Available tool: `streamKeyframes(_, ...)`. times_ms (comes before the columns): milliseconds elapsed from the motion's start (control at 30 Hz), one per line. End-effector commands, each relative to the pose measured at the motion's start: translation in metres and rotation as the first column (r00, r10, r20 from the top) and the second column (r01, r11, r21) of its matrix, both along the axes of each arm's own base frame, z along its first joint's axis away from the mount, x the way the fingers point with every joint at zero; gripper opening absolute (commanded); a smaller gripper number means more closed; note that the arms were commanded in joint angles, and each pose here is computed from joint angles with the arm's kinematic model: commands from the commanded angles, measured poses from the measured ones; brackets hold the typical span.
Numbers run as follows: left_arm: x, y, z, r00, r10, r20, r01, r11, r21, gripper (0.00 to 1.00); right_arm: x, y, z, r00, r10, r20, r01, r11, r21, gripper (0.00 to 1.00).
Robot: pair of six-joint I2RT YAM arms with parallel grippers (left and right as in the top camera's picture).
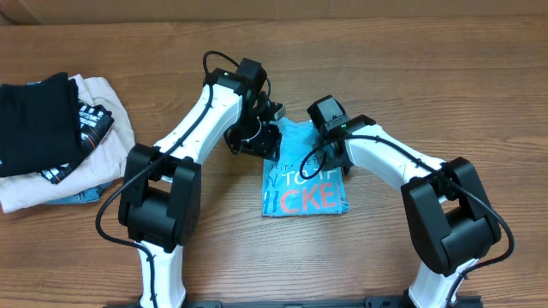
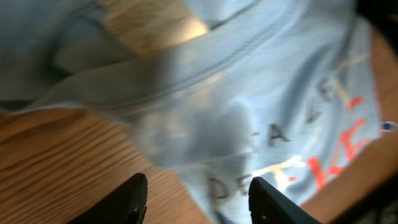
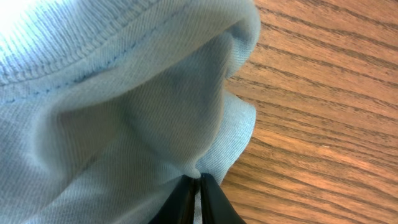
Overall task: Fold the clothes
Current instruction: 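Pinch and adjust the bundle's top edge with the left gripper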
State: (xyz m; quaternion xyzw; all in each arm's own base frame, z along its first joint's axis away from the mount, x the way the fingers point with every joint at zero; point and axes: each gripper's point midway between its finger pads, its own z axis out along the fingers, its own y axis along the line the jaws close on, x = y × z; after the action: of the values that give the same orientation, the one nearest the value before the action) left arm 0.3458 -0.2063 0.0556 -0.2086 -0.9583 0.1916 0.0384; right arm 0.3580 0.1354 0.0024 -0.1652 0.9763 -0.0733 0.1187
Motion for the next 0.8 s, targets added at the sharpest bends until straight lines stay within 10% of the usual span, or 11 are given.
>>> streamKeyframes(0,-0.003,-0.018,0.006,0.999,0.002,-0.032,-0.005,0.996,-0.093,0.56,-0.019,-0.023,-0.032,0.995,-0.027,-0.094,0.02,0.997,-0.078,0.08)
streamKeyframes(500,-0.005,0.0,-0.034,0.998,0.063,-0.008,-0.062,0.998,0.027,0.47,-0.02,-0.024,-0.032,0.994,-0.027,-0.102,0.019,0.997,-0.079,0.08)
streamKeyframes(633,-0.011,0.02,-0.049,0.995,0.098,-0.01,-0.096,0.985,0.14,0.18,-0.023,-0.025,-0.032,0.993,-0.027,-0.111,0.018,0.996,-0.083,0.08)
streamKeyframes(767,-0.008,0.042,-0.051,0.993,0.119,0.013,-0.119,0.963,0.242,0.15,-0.022,-0.024,-0.032,0.994,-0.027,-0.108,0.019,0.996,-0.082,0.08)
